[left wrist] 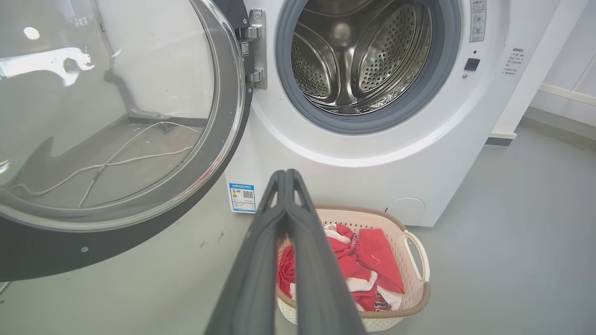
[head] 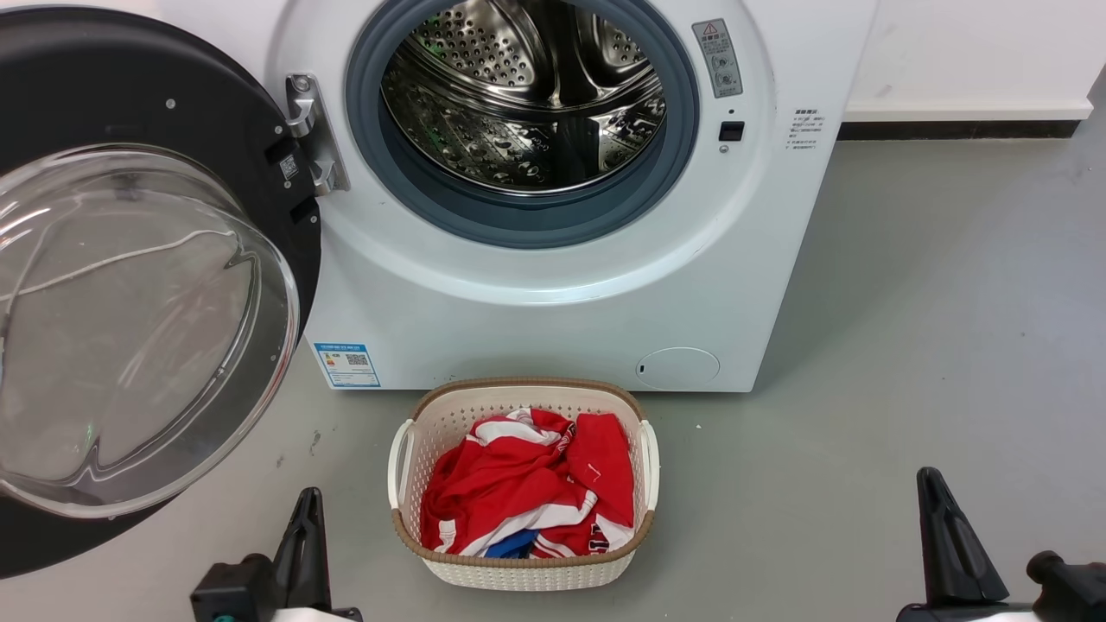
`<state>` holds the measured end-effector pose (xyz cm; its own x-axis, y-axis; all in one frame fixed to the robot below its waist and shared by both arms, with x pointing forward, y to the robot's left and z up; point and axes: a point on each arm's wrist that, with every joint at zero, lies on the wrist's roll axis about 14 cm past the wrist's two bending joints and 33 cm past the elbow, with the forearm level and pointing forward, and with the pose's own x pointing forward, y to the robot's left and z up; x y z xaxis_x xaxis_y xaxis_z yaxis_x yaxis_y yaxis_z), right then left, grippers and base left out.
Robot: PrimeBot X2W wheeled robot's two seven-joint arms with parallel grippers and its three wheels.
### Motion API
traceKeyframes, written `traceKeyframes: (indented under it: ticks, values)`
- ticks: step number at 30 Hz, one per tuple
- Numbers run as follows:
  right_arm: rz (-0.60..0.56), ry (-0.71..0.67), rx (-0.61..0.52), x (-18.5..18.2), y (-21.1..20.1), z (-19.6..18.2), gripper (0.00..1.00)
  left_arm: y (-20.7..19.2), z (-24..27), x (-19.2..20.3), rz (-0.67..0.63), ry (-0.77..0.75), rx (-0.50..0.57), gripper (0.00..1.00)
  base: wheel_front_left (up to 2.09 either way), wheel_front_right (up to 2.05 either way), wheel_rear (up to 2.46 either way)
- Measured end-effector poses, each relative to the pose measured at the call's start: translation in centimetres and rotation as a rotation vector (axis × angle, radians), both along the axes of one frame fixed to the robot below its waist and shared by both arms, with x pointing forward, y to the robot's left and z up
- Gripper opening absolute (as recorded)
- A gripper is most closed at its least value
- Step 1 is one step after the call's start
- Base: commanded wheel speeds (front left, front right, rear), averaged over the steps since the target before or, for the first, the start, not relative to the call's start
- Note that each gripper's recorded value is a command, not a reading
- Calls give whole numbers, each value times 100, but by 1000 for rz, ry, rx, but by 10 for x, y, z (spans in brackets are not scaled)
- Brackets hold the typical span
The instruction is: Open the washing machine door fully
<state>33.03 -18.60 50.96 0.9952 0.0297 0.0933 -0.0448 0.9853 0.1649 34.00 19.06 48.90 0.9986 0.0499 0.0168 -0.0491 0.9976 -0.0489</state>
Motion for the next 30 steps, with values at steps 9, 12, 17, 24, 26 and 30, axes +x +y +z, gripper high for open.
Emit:
traceKeyframes:
  ticks: [9, 12, 17, 24, 26, 30]
  values:
    - [-18, 35, 177, 3, -5, -7, 0, 6, -5, 3, 29, 27, -186, 0, 0, 0, 0]
    - [-21, 36, 230, 7, -6, -6, 0, 7, -6, 5, 36, 33, -244, 0, 0, 0, 0]
    - [-27, 45, 315, 10, -8, -7, 0, 10, -7, 8, 48, 41, -336, 0, 0, 0, 0]
    - [-32, 54, 427, 15, -10, -8, 0, 10, -7, 12, 52, 46, -458, 0, 0, 0, 0]
    - [-34, 62, 457, 16, -10, -10, 0, 11, -8, 12, 54, 50, -492, 0, 0, 0, 0]
    - [-34, 66, 515, 19, -11, -9, 0, 11, -9, 14, 56, 55, -556, 0, 0, 0, 0]
